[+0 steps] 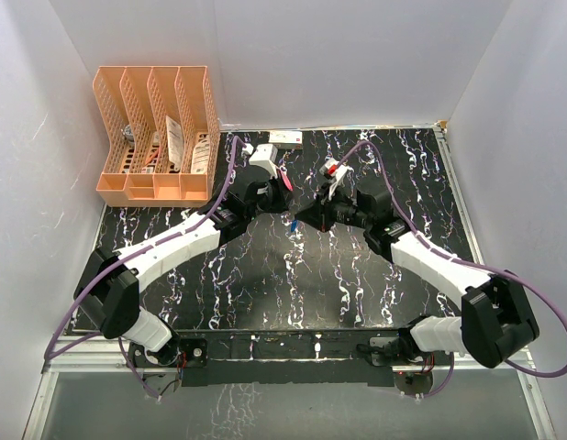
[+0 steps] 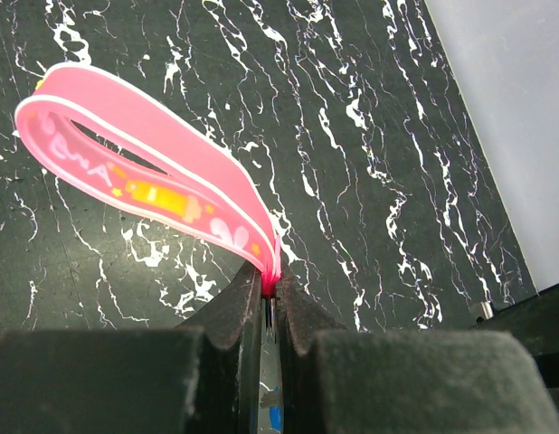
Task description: Put the keys on the keyring
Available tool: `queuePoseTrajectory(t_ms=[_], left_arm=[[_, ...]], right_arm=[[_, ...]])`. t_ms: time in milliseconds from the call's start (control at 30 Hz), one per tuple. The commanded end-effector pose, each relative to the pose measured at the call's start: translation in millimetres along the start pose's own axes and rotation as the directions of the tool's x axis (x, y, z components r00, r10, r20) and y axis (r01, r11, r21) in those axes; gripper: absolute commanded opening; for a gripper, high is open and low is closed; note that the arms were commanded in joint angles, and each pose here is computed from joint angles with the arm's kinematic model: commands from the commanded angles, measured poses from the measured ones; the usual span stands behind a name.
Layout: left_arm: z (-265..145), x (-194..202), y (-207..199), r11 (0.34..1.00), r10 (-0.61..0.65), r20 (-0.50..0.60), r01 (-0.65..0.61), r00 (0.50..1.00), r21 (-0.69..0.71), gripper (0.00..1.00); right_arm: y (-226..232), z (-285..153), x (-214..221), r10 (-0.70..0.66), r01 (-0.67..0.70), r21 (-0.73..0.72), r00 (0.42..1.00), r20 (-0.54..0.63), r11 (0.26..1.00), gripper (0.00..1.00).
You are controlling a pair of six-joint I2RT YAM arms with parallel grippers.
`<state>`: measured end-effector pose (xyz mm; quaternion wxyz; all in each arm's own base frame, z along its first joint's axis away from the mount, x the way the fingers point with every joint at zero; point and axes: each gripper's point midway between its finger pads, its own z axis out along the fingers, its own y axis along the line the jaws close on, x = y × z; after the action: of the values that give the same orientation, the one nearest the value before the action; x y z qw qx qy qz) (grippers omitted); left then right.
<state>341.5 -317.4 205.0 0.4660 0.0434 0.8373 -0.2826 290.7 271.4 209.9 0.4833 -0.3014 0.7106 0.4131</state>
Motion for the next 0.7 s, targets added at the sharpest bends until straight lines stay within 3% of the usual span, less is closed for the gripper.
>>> queuePoseTrajectory(t_ms=[0,667], left_arm=[[-7.5,-12.7,-14.3,0.999,-0.006,0.030,0.005,1.000,0.043,0.00],[-12.7,-12.8,-17.5,0.998,-0.002,0.030,0.000,1.000,0.061,0.00]], right_arm=[[3.6,6.8,-41.2,-0.058,0.059,-0.008,0.993,0.103,0.998,0.00],[-2.3,12.7,-49.3,-0.048,0.048,0.007,0.990,0.129,0.999,0.00]])
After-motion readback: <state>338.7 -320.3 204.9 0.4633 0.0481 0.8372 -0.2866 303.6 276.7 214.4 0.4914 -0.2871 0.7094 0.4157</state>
